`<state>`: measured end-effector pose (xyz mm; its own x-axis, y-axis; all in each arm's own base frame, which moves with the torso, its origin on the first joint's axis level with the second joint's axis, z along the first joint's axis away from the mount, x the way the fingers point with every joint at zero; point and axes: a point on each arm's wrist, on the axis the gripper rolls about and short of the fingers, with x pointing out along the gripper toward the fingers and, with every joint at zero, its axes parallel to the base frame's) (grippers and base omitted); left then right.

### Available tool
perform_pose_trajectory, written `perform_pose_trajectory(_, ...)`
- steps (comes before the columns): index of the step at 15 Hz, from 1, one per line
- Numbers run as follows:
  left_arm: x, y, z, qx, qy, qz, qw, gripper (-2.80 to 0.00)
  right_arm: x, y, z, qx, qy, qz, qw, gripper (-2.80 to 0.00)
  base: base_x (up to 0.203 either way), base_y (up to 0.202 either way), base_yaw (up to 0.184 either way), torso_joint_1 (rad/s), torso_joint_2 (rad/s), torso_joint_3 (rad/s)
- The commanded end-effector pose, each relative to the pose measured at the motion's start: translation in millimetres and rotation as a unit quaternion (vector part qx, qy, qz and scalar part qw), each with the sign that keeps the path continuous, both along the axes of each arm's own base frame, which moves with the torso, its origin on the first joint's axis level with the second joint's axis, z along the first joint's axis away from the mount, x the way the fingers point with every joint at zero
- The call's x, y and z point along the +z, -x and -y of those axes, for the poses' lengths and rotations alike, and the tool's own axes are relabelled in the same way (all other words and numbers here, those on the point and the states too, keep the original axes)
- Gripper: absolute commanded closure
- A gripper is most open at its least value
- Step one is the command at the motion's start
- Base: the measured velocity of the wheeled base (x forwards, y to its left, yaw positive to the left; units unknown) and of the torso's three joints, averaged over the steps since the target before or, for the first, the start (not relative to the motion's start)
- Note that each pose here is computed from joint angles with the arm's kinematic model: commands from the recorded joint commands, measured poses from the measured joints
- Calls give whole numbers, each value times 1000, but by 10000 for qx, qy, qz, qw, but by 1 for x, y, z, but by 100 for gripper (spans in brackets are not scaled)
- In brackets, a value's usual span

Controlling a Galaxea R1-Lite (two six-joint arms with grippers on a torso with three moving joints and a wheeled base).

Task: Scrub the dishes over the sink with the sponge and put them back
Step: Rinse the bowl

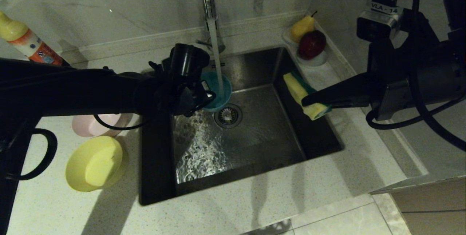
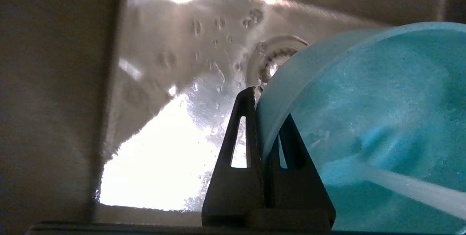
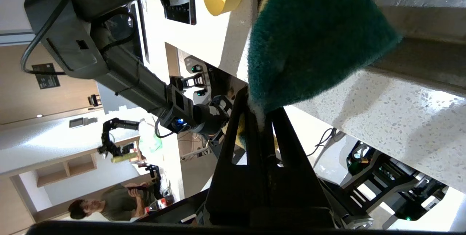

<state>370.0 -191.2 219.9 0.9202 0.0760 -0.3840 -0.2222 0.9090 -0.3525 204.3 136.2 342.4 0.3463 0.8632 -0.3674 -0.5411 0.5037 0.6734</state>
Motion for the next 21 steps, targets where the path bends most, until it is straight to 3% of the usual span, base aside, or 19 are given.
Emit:
perform_pose_trajectory(1,-3,-3,2,-70,154,-51,9998,0,0,1,1,8,-4,-30,10000,0,0,0,0,0,0,0)
perform_pose_trajectory(10,4,6,-2,-84,216,-100,9997,0,0,3,2,12,-13,-32,10000,0,0,0,0,0,0,0)
perform_pose_trajectory(17,-13,18,-6,-169,175,-458,9987,0,-1,2,0,48,-10,-57,10000,0,0,0,0,0,0,0)
perform_pose_trajectory(21,-11,22,-4,-334,259,-492,9979,0,1,3,1,75,-41,-31,10000,0,0,0,0,0,0,0)
